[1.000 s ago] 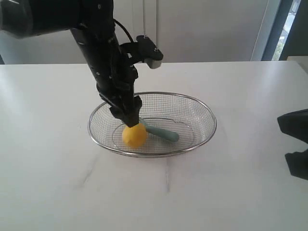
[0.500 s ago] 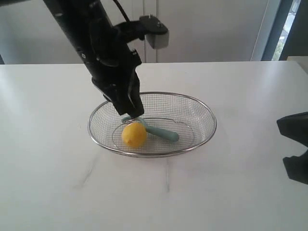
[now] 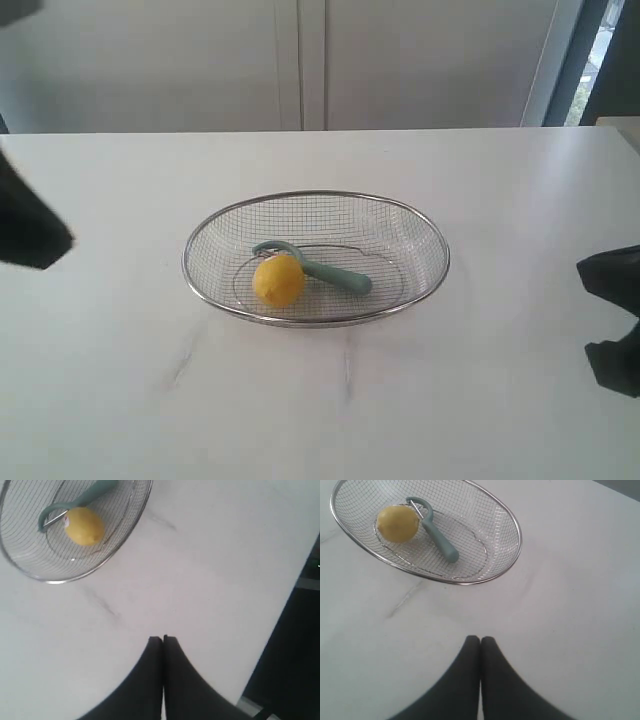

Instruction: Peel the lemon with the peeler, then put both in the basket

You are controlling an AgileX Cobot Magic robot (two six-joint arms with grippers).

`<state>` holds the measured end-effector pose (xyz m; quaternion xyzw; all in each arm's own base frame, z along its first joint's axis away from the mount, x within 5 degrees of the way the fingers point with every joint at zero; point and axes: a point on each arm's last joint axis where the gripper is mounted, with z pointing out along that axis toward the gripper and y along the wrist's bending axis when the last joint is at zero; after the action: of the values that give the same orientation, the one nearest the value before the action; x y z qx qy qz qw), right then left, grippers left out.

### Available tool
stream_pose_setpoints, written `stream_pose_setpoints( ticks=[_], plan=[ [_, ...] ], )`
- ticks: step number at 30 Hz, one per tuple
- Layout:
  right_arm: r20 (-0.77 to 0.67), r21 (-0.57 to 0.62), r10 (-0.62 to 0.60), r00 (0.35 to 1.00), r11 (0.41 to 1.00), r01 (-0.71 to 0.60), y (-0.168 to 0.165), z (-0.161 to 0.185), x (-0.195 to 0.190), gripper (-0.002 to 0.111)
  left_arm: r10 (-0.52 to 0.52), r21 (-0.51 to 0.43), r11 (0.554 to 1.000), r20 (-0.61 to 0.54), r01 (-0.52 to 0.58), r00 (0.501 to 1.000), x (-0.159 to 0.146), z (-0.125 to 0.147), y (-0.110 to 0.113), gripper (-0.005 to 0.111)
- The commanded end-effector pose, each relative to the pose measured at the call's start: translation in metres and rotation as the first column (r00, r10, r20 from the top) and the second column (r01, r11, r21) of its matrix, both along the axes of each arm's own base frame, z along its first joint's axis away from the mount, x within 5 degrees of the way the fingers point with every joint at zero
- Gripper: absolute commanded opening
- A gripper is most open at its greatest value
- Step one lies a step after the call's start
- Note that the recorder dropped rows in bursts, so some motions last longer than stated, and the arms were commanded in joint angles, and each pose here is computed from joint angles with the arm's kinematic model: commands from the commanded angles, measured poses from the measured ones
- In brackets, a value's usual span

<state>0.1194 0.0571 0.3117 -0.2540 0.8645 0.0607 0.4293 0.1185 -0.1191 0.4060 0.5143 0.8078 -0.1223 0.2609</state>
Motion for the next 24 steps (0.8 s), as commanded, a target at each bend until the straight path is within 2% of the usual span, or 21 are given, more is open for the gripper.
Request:
stream_pose_setpoints(
  ticks=[1,6,24],
  plan=[
    [0.021,0.01,-0.004,1.0,1.0,0.004,0.0,0.001,0.001,0.0,0.131,-0.119,0.986,0.095,-0.12,0.987,-0.047,-0.002,0.046,0.0],
    [0.021,0.01,-0.004,1.0,1.0,0.004,0.0,0.001,0.001,0.0,0.143,-0.209,0.972,0.177,-0.105,0.974,-0.081,-0.005,0.075,0.0],
    [0.023,0.01,-0.004,1.0,1.0,0.003,0.0,0.002,0.001,0.0,0.146,-0.23,0.968,0.198,-0.099,0.969,-0.085,-0.003,0.078,0.0]
  ],
)
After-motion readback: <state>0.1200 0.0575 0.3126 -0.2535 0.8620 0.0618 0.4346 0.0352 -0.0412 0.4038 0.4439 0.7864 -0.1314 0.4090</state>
